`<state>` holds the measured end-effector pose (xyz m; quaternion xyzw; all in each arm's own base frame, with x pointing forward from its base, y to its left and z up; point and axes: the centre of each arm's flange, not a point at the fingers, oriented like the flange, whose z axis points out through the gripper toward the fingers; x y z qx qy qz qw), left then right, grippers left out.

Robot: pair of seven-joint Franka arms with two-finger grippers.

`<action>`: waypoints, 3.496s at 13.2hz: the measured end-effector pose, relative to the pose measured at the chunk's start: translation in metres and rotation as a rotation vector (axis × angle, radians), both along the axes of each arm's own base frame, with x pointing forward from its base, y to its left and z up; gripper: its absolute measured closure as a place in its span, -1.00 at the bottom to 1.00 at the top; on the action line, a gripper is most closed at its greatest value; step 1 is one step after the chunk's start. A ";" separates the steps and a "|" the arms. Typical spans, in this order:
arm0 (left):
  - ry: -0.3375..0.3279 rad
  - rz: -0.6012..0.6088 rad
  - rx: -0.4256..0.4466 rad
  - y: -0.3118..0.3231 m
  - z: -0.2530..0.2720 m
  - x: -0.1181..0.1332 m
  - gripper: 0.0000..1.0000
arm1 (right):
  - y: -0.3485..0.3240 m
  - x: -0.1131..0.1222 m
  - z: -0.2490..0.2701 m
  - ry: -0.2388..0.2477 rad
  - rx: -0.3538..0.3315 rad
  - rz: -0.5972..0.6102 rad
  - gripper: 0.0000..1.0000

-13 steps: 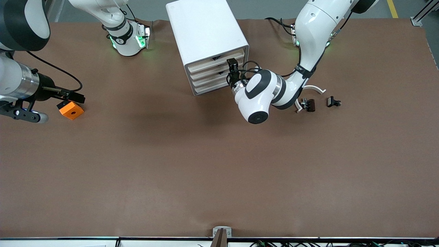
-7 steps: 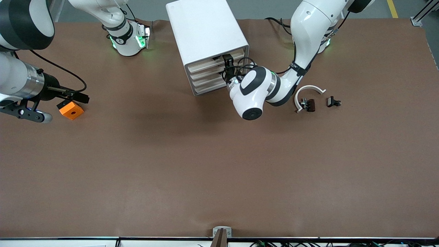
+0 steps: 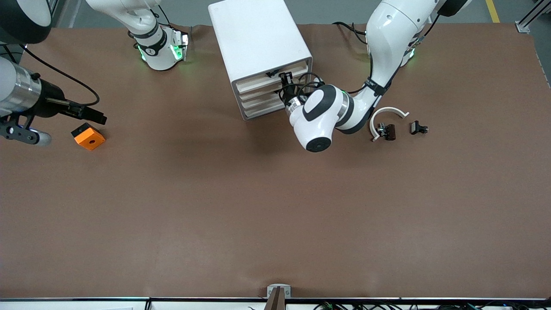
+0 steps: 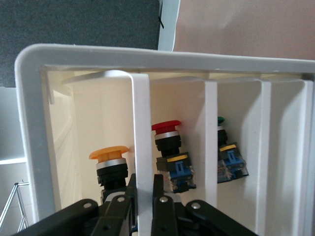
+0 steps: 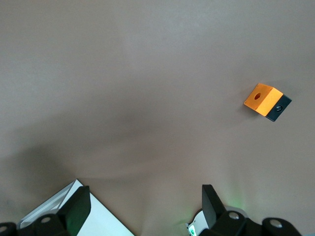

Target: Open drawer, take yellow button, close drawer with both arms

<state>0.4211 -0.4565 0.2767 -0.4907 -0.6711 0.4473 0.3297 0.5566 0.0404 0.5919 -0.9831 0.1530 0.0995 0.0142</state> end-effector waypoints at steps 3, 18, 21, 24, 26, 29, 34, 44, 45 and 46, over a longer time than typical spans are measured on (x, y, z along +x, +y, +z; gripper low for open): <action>-0.021 0.080 -0.001 0.028 0.008 0.038 0.72 | 0.009 -0.002 0.009 -0.019 -0.017 -0.079 -1.00; -0.236 0.282 -0.007 0.137 0.060 0.168 -1.00 | 0.184 -0.005 0.050 -0.185 -0.003 -0.224 -1.00; -0.424 0.175 0.000 0.154 0.088 0.188 -1.00 | 0.234 -0.001 0.014 -0.161 -0.021 -0.308 -1.00; -0.618 0.032 -0.001 0.169 0.126 0.200 -1.00 | 0.304 -0.022 -0.004 -0.173 -0.012 -0.337 -1.00; -0.735 -0.057 -0.082 0.194 0.167 0.206 -1.00 | 0.340 -0.035 -0.024 -0.158 -0.025 -0.312 -1.00; -0.817 -0.284 -0.232 0.241 0.209 0.201 -1.00 | 0.391 -0.063 -0.054 -0.123 -0.064 -0.343 -1.00; -0.885 -0.645 -0.345 0.263 0.244 0.184 -1.00 | 0.480 -0.116 -0.112 -0.118 -0.096 -0.404 -1.00; -0.968 -1.127 -0.617 0.290 0.257 0.146 -1.00 | 0.506 -0.138 -0.159 -0.160 -0.118 -0.423 -1.00; -0.977 -1.162 -0.637 0.293 0.255 0.141 -1.00 | 0.505 -0.139 -0.166 -0.157 -0.125 -0.421 -1.00; -0.984 -1.197 -0.657 0.296 0.254 0.137 -1.00 | 0.505 -0.140 -0.171 -0.154 -0.132 -0.417 -1.00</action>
